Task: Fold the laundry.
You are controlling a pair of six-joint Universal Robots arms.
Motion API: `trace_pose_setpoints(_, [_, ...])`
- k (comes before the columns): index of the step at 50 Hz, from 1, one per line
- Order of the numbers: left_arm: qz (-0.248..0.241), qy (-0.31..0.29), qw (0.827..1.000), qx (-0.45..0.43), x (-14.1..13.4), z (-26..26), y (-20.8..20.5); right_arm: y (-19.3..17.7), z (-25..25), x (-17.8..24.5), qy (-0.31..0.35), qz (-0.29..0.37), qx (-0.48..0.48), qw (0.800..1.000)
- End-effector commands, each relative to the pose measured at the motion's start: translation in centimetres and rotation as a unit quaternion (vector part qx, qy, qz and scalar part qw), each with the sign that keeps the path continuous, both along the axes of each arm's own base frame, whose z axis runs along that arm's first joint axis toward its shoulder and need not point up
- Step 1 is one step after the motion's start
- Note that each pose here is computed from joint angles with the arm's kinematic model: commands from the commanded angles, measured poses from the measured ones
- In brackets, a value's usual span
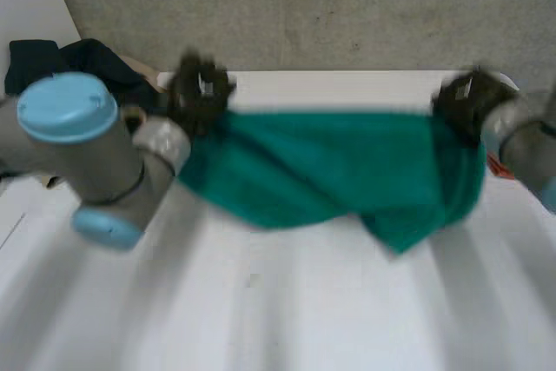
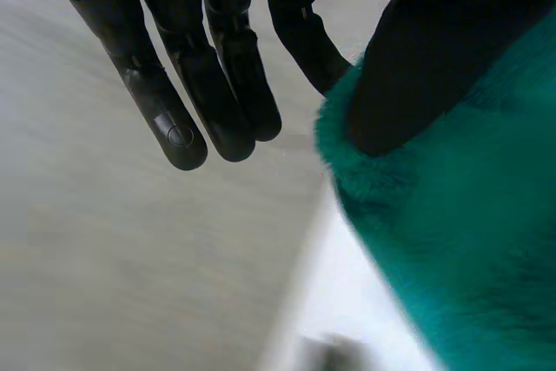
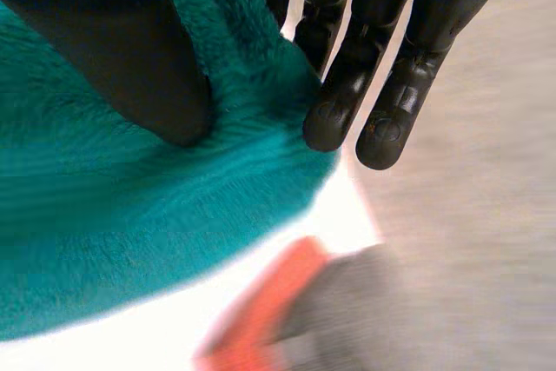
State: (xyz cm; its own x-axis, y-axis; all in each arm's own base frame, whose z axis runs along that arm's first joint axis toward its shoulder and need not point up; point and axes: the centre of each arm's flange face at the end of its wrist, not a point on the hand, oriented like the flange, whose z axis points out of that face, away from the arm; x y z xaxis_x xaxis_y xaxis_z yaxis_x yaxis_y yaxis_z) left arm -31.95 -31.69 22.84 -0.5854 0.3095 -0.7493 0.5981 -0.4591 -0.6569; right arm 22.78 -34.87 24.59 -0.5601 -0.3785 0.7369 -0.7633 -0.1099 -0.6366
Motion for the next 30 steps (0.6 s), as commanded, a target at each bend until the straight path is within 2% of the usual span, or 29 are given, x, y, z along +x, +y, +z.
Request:
trace_pose_setpoints(1, [0.032, 0.081, 0.95, -0.299, -0.6, 11.5, -4.4, -3.6, 11.6, 1.9, -0.144, -0.032, -0.32, 0.936])
trace_pose_setpoints(2, [0.031, 0.093, 0.938, -0.334, -0.3, 12.7, -4.7, -3.4, 12.5, 2.0, -0.152, -0.029, -0.343, 0.927])
trace_pose_setpoints(3, [0.029, 0.097, 0.934, -0.344, -0.1, 13.0, -4.7, -3.2, 13.2, 2.0, -0.159, -0.027, -0.362, 0.918])
trace_pose_setpoints(5, [0.017, 0.102, 0.933, -0.344, -0.5, 12.9, -4.4, -2.8, 13.8, 1.9, -0.164, -0.025, -0.382, 0.909])
trace_pose_setpoints(6, [0.012, 0.101, 0.94, -0.327, -0.5, 12.1, -4.2, -2.8, 13.6, 1.8, -0.163, -0.025, -0.379, 0.911])
trace_pose_setpoints(8, [0.009, 0.098, 0.948, -0.302, -0.3, 11.1, -4.0, -2.7, 12.8, 1.7, -0.157, -0.025, -0.365, 0.918])
trace_pose_setpoints(13, [0.0, 0.091, 0.973, -0.213, 0.6, 7.0, -2.9, -2.0, 7.5, 2.3, -0.131, 0.001, -0.267, 0.955])
trace_pose_setpoints(17, [-0.008, 0.07, 0.99, -0.125, 1.1, 1.3, -1.2, -1.3, 2.5, 3.0, -0.128, 0.023, -0.181, 0.975])
trace_pose_setpoints(22, [-0.011, 0.044, 0.997, -0.061, 1.6, -3.1, 0.7, -0.6, -3.7, 2.8, -0.135, 0.013, -0.075, 0.988])
trace_pose_setpoints(26, [-0.02, 0.031, 0.999, -0.013, 1.3, -6.0, 2.4, 0.7, -5.4, 2.7, -0.119, 0.016, -0.032, 0.992])
trace_pose_setpoints(30, [-0.027, 0.051, 0.998, 0.016, 0.9, -6.7, 3.1, 1.7, -4.9, 3.1, -0.117, 0.023, -0.021, 0.993])
